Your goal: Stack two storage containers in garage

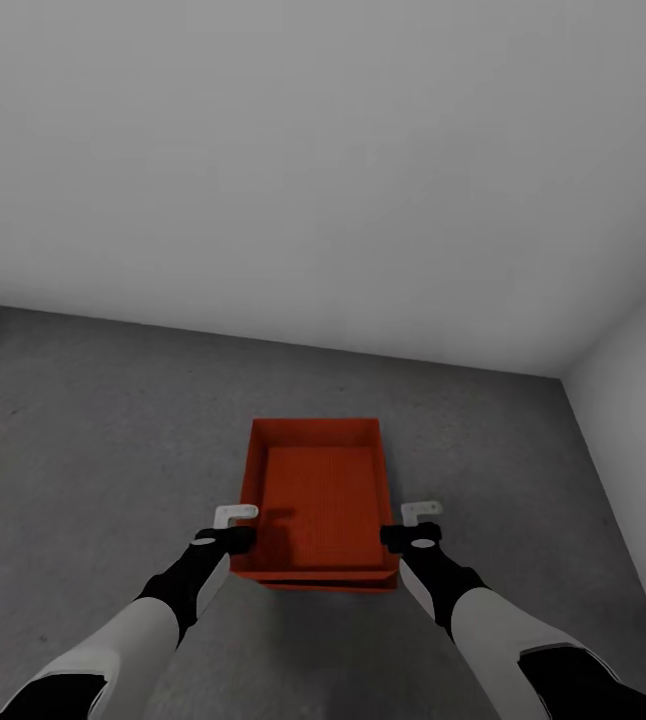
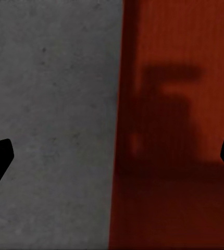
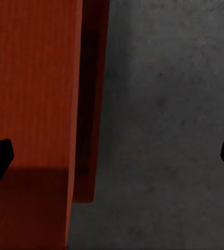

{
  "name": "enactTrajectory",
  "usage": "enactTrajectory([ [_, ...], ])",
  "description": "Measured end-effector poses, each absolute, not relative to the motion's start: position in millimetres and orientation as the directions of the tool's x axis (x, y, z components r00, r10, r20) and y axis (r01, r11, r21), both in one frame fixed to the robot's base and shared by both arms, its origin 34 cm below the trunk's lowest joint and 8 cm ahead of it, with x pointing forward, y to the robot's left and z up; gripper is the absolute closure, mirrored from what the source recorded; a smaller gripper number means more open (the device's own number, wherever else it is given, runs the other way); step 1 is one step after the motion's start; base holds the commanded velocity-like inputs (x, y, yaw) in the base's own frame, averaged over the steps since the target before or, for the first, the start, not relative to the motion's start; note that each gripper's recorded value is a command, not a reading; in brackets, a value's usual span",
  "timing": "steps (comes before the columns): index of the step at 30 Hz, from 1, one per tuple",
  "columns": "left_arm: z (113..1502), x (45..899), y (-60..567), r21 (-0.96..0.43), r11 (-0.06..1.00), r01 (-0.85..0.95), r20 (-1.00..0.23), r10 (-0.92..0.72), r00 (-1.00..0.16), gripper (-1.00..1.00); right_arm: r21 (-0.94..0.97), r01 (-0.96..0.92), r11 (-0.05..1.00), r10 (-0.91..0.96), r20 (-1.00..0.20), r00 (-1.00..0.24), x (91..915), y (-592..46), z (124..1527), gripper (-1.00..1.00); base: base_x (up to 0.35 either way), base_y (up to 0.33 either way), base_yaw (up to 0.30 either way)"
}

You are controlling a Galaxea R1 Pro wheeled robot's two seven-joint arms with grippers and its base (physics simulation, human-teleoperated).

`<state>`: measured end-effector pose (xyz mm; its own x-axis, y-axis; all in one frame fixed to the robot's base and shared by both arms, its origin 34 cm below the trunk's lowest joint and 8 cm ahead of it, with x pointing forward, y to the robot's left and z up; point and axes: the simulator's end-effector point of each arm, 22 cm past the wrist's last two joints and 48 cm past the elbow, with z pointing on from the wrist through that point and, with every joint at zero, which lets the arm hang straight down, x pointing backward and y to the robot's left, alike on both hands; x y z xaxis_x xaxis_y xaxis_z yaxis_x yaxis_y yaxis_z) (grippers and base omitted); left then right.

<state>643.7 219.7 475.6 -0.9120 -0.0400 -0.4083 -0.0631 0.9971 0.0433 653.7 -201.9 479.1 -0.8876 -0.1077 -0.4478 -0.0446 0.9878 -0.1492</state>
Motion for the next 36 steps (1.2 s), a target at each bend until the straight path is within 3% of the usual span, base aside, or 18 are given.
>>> enactTrajectory([
  [36, 529.8, 642.2, 220.3, 0.048, 0.997, -0.057, -0.409, -0.032, -0.912, -1.00, -0.148, -0.040, 0.988, -0.103, -0.448, -0.888, 651.8, -201.6, 533.3, -1.00, 0.000, 0.000, 0.000],
])
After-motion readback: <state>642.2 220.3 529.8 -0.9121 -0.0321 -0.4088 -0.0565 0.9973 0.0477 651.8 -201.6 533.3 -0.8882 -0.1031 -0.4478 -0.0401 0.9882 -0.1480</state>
